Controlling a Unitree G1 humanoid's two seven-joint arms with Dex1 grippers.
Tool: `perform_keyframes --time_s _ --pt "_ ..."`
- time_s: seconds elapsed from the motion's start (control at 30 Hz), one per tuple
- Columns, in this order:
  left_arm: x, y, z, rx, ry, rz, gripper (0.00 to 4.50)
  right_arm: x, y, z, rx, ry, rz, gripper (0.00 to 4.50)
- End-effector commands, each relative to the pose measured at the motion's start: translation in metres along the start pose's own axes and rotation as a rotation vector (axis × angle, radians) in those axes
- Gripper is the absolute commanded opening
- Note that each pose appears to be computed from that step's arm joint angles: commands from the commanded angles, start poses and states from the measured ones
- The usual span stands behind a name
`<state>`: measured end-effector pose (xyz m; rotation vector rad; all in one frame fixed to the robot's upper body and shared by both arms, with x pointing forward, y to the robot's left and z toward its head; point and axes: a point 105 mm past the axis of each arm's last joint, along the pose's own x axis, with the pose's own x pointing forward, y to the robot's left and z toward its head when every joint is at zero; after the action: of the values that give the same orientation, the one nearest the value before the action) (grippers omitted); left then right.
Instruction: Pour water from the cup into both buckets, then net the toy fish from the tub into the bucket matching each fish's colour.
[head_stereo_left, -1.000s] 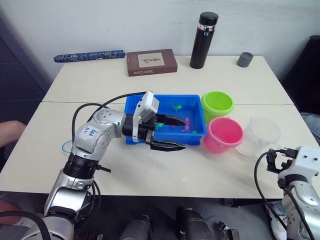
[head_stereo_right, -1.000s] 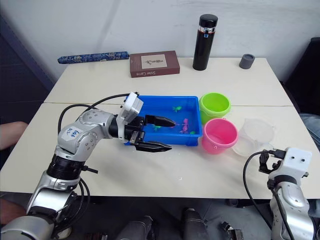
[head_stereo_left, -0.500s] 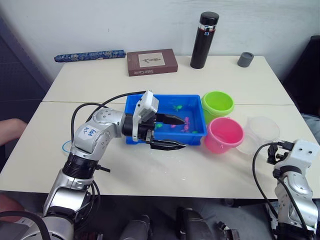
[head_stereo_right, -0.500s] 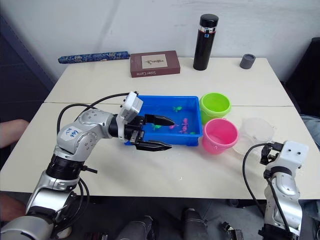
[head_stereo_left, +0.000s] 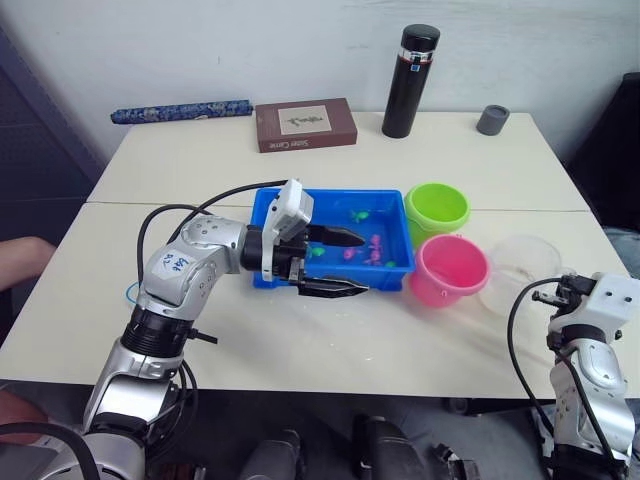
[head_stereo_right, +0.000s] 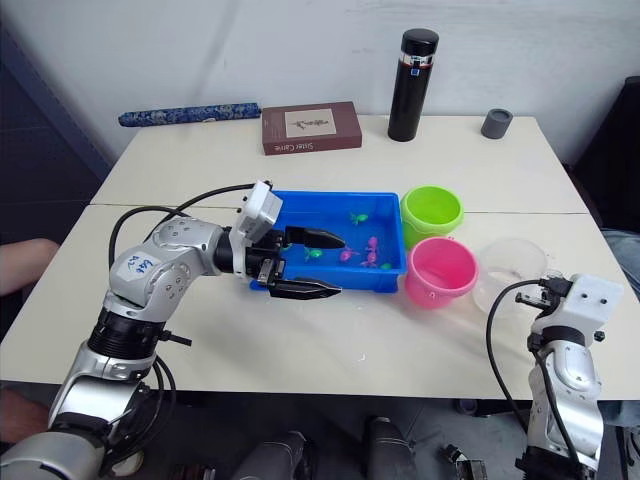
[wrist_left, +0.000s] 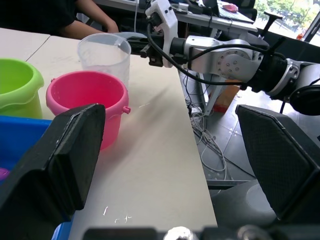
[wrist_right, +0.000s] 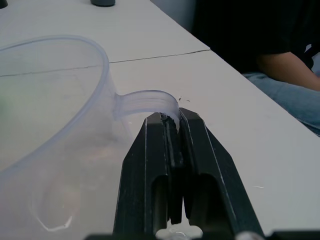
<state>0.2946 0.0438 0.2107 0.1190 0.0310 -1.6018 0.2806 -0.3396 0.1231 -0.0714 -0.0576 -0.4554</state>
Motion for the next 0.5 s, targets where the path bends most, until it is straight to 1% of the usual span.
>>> perform_keyframes --time_s 0.03,0.17,0.27,0.37,0.5 --pt "-0.005 0.004 0.009 0.026 -0.026 0.014 4.50 -0.005 -0.006 0.045 -0.113 -0.137 0.004 0.03" --pt "-0.007 0.007 0.007 0.024 -0.023 0.018 4.50 -0.010 0.001 0.068 -0.175 -0.195 0.054 0.03" --pt "-0.007 0.012 0.003 0.025 -0.013 0.026 4.50 -0.014 0.013 0.086 -0.274 -0.238 0.122 0.03" --pt "-0.005 0.016 0.000 0.031 0.000 0.027 4.50 -0.016 0.023 0.096 -0.354 -0.260 0.175 0.03" --pt "-0.003 0.019 -0.002 0.042 0.013 0.027 4.50 -0.016 0.030 0.102 -0.448 -0.280 0.204 0.03"
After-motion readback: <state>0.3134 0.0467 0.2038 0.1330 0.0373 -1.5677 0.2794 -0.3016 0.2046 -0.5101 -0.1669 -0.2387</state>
